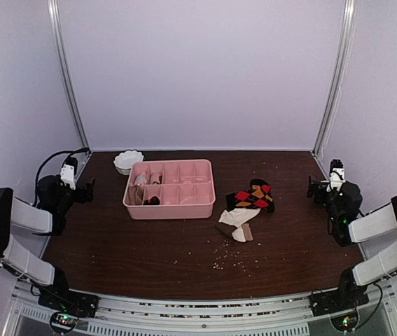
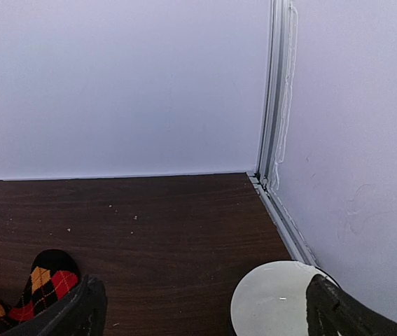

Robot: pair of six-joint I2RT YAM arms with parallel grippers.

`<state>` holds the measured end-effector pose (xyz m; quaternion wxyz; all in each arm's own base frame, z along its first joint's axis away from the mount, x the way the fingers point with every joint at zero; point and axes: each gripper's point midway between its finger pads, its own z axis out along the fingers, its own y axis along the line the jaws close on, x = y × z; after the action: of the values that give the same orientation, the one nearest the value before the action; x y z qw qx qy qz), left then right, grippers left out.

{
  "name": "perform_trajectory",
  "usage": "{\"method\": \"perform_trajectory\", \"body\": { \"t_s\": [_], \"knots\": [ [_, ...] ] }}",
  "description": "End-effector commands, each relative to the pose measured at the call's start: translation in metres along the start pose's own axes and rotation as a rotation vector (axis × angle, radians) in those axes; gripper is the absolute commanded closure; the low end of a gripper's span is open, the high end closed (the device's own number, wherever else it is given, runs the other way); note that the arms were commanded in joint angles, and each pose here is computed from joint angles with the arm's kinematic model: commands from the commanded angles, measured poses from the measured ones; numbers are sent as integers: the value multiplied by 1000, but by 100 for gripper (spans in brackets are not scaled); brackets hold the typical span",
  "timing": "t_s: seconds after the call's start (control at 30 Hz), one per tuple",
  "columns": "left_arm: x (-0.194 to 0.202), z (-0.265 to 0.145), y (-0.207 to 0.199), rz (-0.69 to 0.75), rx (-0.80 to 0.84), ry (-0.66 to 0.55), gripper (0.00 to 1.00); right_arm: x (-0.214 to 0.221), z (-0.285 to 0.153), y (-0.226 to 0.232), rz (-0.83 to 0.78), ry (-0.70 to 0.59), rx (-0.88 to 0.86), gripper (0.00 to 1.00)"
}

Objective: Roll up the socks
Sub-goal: Pick up the sock from the center of the board.

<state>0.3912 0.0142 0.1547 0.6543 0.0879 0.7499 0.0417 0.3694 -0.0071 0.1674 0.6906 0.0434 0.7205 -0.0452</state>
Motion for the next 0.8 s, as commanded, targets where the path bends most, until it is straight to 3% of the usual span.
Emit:
{"method": "perform_trajectory", "body": {
  "t_s": [0.0, 0.57, 0.77],
  "knots": [
    [-10, -2, 1, -4, -13, -54, 2, -6, 3, 0, 2, -16, -4, 0],
    [-18, 0, 3, -7, -8, -46, 2, -12, 3, -5, 11, -14, 29, 0],
    [-47, 20, 7, -3, 72, 180, 2, -54, -7, -7, 23, -8, 26, 0]
  ]
}}
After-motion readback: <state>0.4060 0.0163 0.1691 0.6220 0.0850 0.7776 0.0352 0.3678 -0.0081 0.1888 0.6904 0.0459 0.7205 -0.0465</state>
